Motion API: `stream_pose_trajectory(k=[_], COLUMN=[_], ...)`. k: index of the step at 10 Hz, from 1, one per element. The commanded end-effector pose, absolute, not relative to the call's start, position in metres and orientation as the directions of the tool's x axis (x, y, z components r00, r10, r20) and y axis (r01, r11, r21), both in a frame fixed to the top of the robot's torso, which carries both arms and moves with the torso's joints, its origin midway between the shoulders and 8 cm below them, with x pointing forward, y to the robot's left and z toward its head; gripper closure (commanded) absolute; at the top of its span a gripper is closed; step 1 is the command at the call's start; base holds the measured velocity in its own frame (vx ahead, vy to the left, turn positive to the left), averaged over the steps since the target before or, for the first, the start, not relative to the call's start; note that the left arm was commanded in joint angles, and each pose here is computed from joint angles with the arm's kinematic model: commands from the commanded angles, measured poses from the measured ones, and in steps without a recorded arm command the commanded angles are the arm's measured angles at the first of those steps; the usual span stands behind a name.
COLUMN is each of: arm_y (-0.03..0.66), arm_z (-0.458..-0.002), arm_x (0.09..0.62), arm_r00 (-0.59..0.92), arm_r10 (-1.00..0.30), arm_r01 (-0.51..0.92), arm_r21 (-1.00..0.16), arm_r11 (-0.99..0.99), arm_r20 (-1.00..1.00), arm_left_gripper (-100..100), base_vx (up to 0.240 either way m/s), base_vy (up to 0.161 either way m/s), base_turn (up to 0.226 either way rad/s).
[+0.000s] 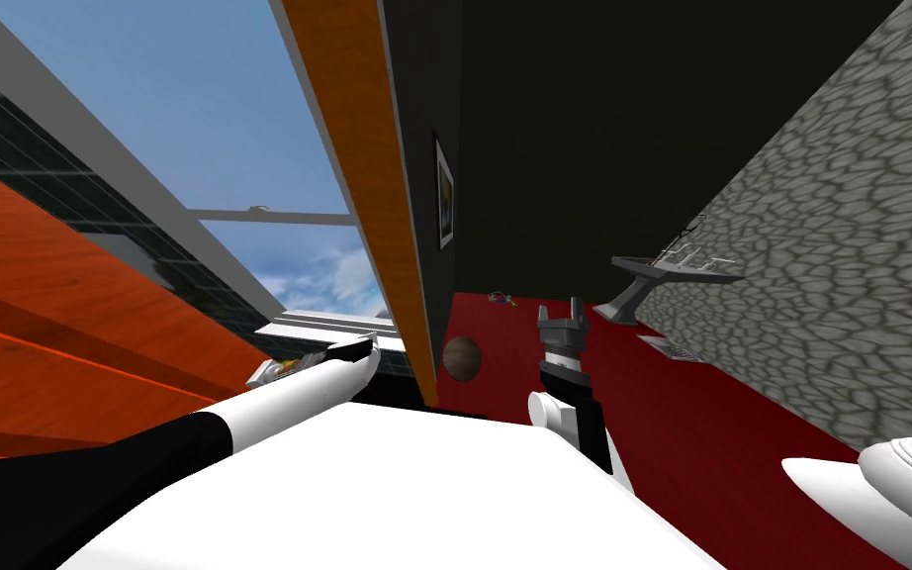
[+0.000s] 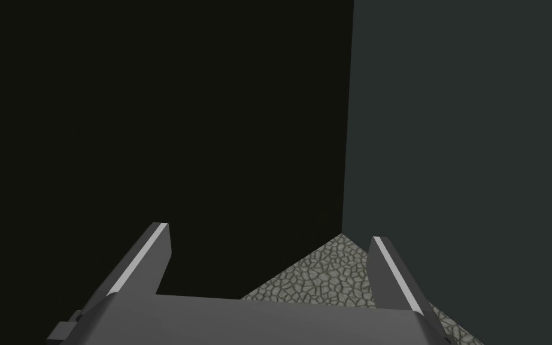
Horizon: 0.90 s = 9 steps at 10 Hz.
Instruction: Push the door open
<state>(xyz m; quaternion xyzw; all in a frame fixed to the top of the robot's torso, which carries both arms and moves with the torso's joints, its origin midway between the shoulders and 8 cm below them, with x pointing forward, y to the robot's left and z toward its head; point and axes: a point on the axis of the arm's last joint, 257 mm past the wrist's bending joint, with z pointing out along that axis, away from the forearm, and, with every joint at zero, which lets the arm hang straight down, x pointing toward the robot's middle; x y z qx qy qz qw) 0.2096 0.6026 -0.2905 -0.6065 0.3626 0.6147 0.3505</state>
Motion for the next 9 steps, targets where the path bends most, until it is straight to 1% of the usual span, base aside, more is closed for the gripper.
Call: stream_pose_trajectory(k=[1,4,9], arm_y=[0.6055,0.6081,0.6085], arm_z=[-0.2833,-0.2764,-0.2749], arm_x=[0.2123,0.2145,0.2149], arm_r00=[-0.022,-0.027,-0.028], arm_r10=[0.015,0.041,0.047], arm_r01=[-0.876,-0.88,-0.881], arm_r21=[0.012,0.004,0.002], arm_r11=[-0.483,-0.474,-0.473], arm_r20=[-1.0,-0.999,-0.998], arm_left_gripper=[-100,-100,-100], base_vx=[-0.112,-0.028,-0.015], base_vy=[0.002,0.002,0.007], base_turn=[0.024,-0.049,-0.015])
